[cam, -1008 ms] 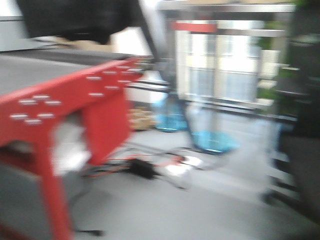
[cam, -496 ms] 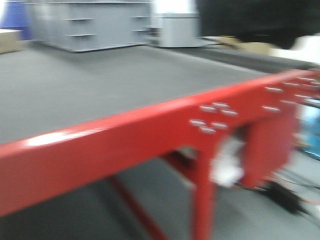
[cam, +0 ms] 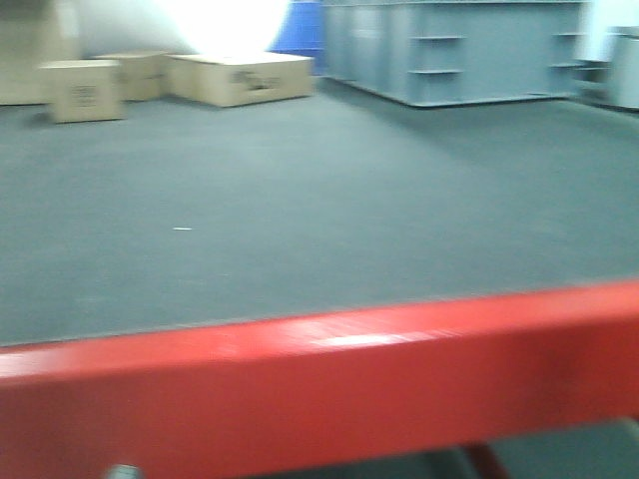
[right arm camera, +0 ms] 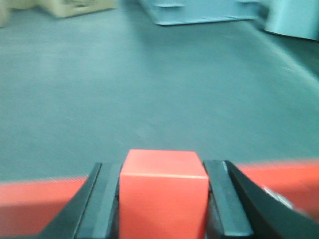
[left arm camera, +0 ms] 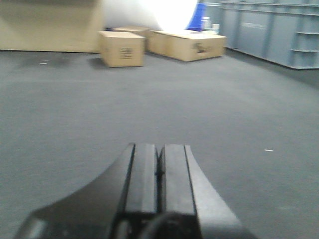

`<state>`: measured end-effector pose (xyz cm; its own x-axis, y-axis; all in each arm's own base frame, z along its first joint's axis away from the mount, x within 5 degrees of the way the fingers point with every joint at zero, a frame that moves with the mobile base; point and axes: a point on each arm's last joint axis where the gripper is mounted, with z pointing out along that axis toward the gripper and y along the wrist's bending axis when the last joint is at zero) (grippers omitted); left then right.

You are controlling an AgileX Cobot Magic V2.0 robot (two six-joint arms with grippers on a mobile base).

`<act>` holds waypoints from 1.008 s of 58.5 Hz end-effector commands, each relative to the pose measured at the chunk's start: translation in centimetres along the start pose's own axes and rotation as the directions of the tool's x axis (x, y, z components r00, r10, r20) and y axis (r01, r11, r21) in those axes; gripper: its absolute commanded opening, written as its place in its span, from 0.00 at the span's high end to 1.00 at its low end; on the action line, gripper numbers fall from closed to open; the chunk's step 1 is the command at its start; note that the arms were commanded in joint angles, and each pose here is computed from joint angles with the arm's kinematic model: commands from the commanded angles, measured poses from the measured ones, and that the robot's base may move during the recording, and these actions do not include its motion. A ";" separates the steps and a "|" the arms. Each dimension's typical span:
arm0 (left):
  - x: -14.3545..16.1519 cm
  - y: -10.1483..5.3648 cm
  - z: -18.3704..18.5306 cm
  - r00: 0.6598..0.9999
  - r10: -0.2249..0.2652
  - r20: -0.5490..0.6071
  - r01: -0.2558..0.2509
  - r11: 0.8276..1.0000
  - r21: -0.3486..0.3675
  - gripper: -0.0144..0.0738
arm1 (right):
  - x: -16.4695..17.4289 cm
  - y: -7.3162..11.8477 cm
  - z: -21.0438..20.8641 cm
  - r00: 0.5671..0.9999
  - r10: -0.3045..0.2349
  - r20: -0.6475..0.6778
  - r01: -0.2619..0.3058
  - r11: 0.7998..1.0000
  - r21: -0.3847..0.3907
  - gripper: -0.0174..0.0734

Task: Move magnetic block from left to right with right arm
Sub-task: 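Drive up to the second table edge holding the cube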

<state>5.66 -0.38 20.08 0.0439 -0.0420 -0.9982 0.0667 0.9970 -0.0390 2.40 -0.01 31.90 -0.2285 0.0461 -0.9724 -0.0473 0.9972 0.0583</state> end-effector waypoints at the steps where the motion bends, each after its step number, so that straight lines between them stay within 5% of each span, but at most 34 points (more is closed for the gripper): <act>1: -0.4 0.0 -0.1 0.997 -0.011 0.078 0.011 1.000 -0.002 0.98 | -1.6 0.1 -0.3 0.995 -0.011 0.101 0.011 1.000 -0.002 0.62; 59: -0.4 0.0 -0.1 0.997 -0.011 0.078 0.011 1.000 -0.002 0.98 | -1.6 0.1 -0.3 0.995 -0.011 0.101 0.011 1.000 -0.002 0.62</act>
<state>5.66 -0.38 20.08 0.0439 -0.0420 -0.9982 0.0667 0.9970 -0.0390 2.40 -0.01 31.90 -0.2285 0.0461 -0.9724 -0.0473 0.9972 0.0583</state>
